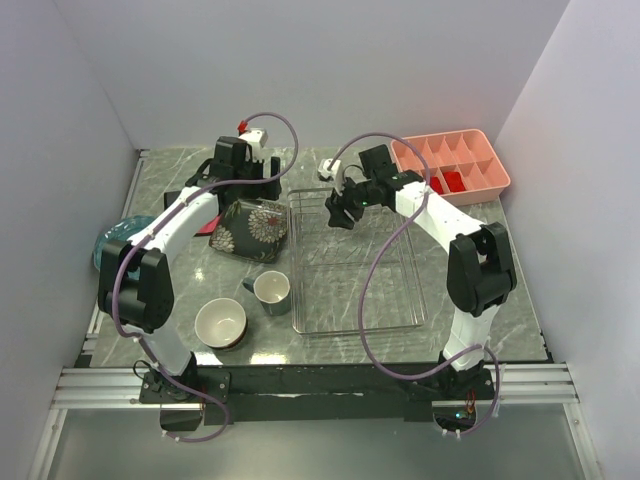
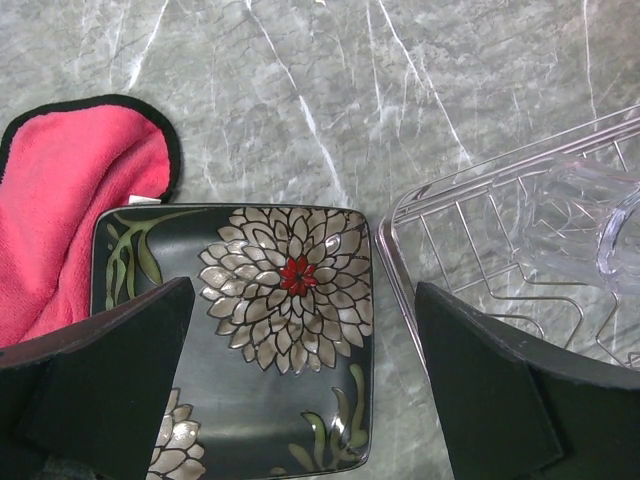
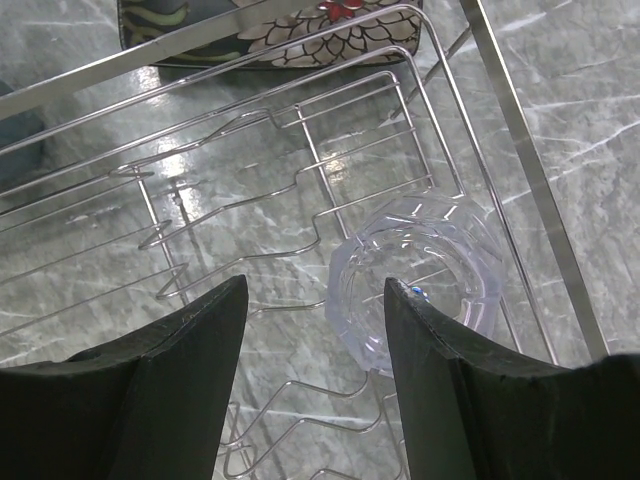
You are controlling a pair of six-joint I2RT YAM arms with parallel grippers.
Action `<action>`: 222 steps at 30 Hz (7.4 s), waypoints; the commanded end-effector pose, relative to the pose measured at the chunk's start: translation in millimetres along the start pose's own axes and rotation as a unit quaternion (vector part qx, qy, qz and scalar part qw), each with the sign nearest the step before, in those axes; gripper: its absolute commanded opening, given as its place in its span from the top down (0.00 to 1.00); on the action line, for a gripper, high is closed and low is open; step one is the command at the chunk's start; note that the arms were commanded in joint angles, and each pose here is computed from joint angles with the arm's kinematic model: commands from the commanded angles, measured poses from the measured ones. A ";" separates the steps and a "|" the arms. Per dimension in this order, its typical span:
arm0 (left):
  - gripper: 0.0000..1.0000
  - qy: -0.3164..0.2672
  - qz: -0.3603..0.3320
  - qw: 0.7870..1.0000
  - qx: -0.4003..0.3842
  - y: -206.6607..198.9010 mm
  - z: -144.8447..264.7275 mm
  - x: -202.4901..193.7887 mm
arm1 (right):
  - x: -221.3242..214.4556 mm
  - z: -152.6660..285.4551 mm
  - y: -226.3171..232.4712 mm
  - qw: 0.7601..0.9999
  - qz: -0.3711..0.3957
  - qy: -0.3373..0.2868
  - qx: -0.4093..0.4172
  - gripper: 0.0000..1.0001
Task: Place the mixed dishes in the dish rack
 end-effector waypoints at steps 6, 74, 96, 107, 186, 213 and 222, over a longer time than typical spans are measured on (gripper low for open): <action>0.02 -0.037 0.008 0.999 -0.013 -6.5 10.2 21.2 | -6.9 -18.8 -21.4 0.996 0.007 0.036 -0.076 0.39; 0.06 -0.027 0.031 0.997 -0.063 -20.5 -9.8 21.7 | 13.3 52.1 -38.7 0.952 -0.033 -0.051 -0.300 0.32; 0.07 -0.023 0.033 0.997 -0.073 -22.8 -14.9 20.5 | -17.1 22.1 -53.4 0.964 -0.145 0.025 -0.222 0.28; 0.07 -0.025 0.035 0.996 -0.083 -26.3 -16.7 23.5 | -22.8 30.5 -44.9 0.963 -0.138 0.029 -0.229 0.00; 0.07 0.012 -0.001 0.995 -0.100 -71.6 -84.5 10.9 | -44.1 31.5 -62.6 0.965 -0.042 0.258 -0.028 0.68; 0.03 -0.088 0.007 0.995 -0.056 -35.0 -25.8 87.7 | 16.2 83.8 -44.0 0.977 -0.009 0.126 -0.172 0.00; 0.06 -0.095 -0.050 0.993 -0.057 4.3 53.5 75.5 | 29.6 139.2 -6.0 0.974 -0.034 0.081 -0.210 0.00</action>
Point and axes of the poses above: each gripper's point midway between its finger pads, its own z axis back along the fingers, its own y axis along the line the jaws close on, x = y × z, the point moved 4 cm from there along z, back along the fingers, and after that the axes turned 6 degrees about -z, right-handed, at the moved point
